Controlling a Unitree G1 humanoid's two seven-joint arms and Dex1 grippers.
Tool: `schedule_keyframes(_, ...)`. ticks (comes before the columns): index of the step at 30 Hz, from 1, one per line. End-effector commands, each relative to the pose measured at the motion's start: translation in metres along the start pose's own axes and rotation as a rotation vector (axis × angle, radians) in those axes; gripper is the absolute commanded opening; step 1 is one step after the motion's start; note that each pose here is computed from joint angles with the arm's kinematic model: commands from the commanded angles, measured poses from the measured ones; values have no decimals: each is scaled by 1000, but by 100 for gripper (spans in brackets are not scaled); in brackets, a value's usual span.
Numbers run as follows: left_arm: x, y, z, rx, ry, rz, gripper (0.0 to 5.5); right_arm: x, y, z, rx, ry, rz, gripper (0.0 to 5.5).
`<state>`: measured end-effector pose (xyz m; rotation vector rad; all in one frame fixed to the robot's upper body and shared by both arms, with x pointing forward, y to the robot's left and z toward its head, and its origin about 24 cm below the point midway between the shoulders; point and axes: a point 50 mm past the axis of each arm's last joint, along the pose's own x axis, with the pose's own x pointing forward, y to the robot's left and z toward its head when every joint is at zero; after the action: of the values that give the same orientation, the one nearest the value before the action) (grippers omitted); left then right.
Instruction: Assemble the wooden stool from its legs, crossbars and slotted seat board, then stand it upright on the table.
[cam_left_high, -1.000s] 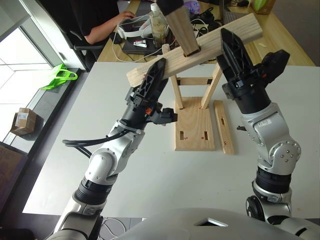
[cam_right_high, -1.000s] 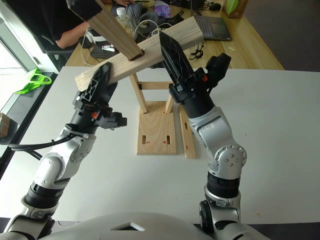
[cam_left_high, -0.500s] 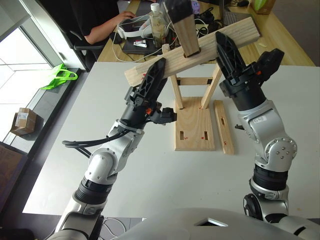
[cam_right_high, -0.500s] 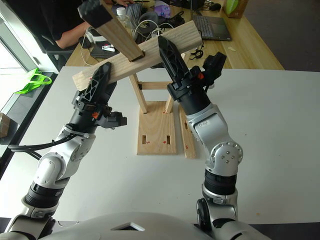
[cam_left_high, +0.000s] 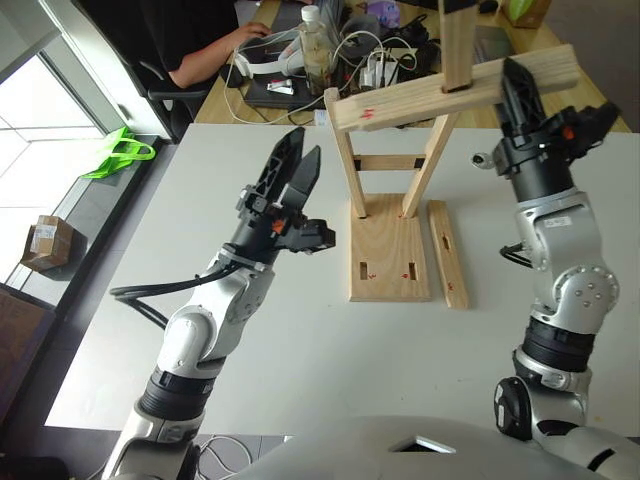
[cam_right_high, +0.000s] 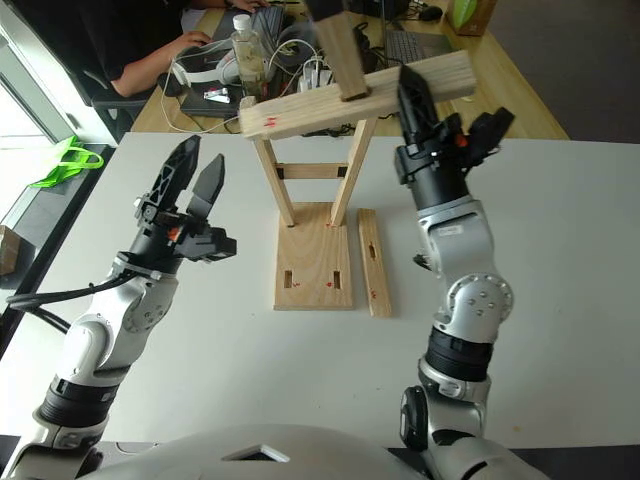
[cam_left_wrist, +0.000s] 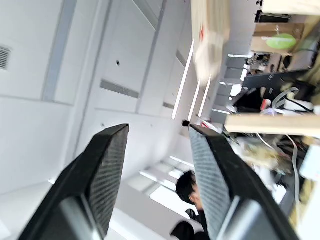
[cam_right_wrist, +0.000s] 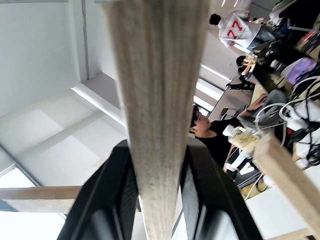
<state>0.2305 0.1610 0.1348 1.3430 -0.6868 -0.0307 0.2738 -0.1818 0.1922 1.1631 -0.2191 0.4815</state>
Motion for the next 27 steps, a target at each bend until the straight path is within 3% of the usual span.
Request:
schedule_keyframes(1,-19,-3,-31,-291,306,32,221,-35,-18,12,-100,102,-89,98)
schedule_keyframes(5,-33,-22,-43,-805,619,0,221,-67,-45,11,-204,191,-265,98)
schedule_keyframes(10,-34,-23,-40,-1121,745,37,221,-99,-64,0,-328,220,-497,98)
schedule_keyframes(27,-47,-15,-39,-1199,894,209,221,-125,-46,0,-305,375,-562,98)
